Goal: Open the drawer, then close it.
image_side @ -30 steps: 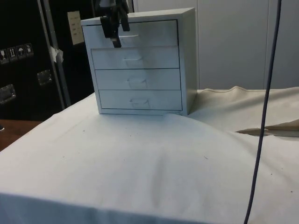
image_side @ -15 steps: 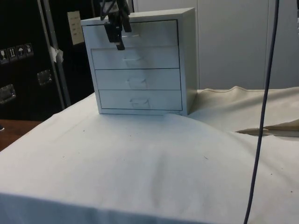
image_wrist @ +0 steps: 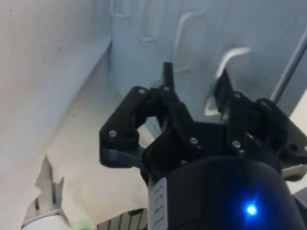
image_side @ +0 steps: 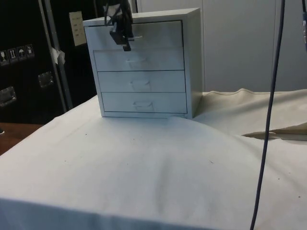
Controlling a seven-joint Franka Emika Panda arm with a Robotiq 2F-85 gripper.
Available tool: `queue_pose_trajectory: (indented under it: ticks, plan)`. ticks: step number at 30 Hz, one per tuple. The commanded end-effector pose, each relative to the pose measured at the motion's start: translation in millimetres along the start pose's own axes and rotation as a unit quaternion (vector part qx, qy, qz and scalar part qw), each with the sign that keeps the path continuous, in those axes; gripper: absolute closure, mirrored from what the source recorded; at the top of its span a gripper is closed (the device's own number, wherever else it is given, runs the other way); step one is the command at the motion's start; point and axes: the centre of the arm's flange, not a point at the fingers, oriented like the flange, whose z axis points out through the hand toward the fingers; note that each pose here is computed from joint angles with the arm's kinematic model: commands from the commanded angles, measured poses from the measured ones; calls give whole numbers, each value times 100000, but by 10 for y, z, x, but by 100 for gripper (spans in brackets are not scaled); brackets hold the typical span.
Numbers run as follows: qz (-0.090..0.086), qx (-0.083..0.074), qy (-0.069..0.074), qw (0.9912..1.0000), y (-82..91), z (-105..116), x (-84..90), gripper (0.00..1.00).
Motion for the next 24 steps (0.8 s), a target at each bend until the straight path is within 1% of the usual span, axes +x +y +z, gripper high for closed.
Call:
queue_pose_trajectory:
  ticks: [1,3,4,5,6,7,9,11,12,13,15,16,20,21,23,24]
  plan:
    - [61,-171,724,99997,-16,5,-1,61]
    - [79,-383,808,99996,-14,3,0,71]
    - [87,-507,71,99999,29,3,-2,75]
    - [63,-378,761,99996,-16,7,-2,75]
    - [63,-371,810,99996,-16,6,-1,79]
    - [63,-371,810,99996,-16,6,-1,89]
    - [186,-881,591,99994,-59,-22,10,100]
    - [258,-1401,478,99989,-99,-45,16,100]
    - [482,-996,270,99994,-44,-29,5,100]
    - [245,-1698,496,99984,-124,-63,19,100]
    - [267,-2305,351,99972,-155,-79,19,100]
    - [347,-2918,304,99956,-191,-103,24,100]
    - [332,-4264,128,99908,-251,-141,33,100]
    - [590,-3674,69,99931,-227,-119,18,100]
    - [365,-5251,-43,99861,-293,-172,39,100]
    - [365,-5251,-43,99861,-293,-172,39,100]
